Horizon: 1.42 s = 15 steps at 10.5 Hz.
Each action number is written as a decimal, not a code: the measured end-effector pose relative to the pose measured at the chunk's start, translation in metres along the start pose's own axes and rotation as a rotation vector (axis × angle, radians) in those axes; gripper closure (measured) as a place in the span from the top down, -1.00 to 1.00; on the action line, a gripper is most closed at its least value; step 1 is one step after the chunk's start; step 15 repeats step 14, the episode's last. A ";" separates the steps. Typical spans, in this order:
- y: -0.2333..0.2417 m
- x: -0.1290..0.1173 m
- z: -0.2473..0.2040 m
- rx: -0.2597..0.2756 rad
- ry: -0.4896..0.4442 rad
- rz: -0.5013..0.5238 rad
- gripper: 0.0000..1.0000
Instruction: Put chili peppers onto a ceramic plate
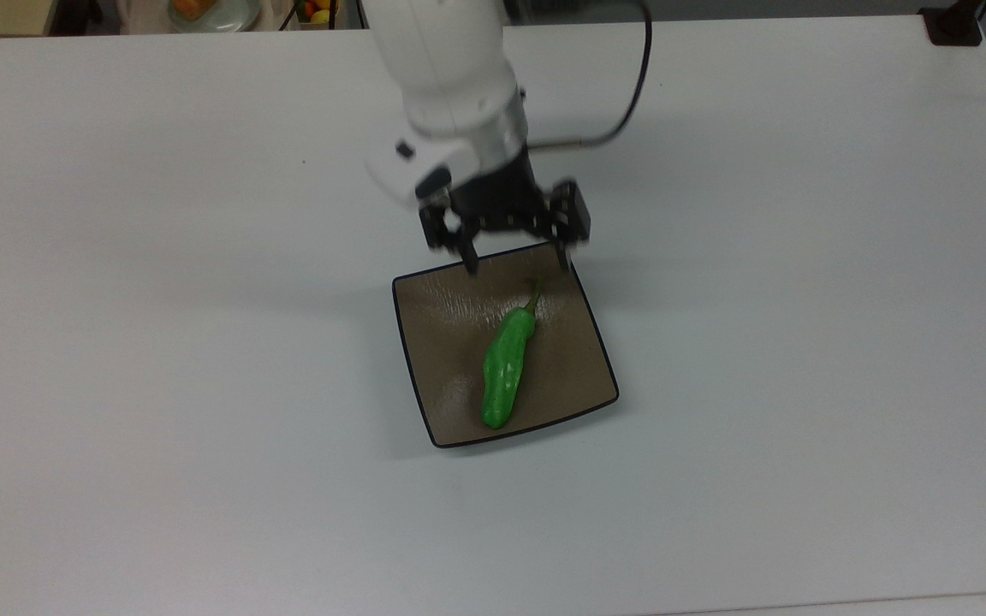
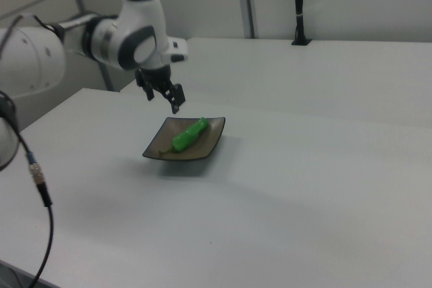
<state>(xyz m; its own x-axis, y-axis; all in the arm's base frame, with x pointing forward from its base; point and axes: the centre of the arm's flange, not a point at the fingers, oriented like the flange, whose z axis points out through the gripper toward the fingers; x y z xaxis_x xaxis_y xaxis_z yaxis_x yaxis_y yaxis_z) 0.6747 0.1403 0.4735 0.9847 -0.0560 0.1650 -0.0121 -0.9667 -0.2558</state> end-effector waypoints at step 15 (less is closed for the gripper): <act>-0.015 -0.109 -0.155 -0.175 -0.110 -0.245 1.00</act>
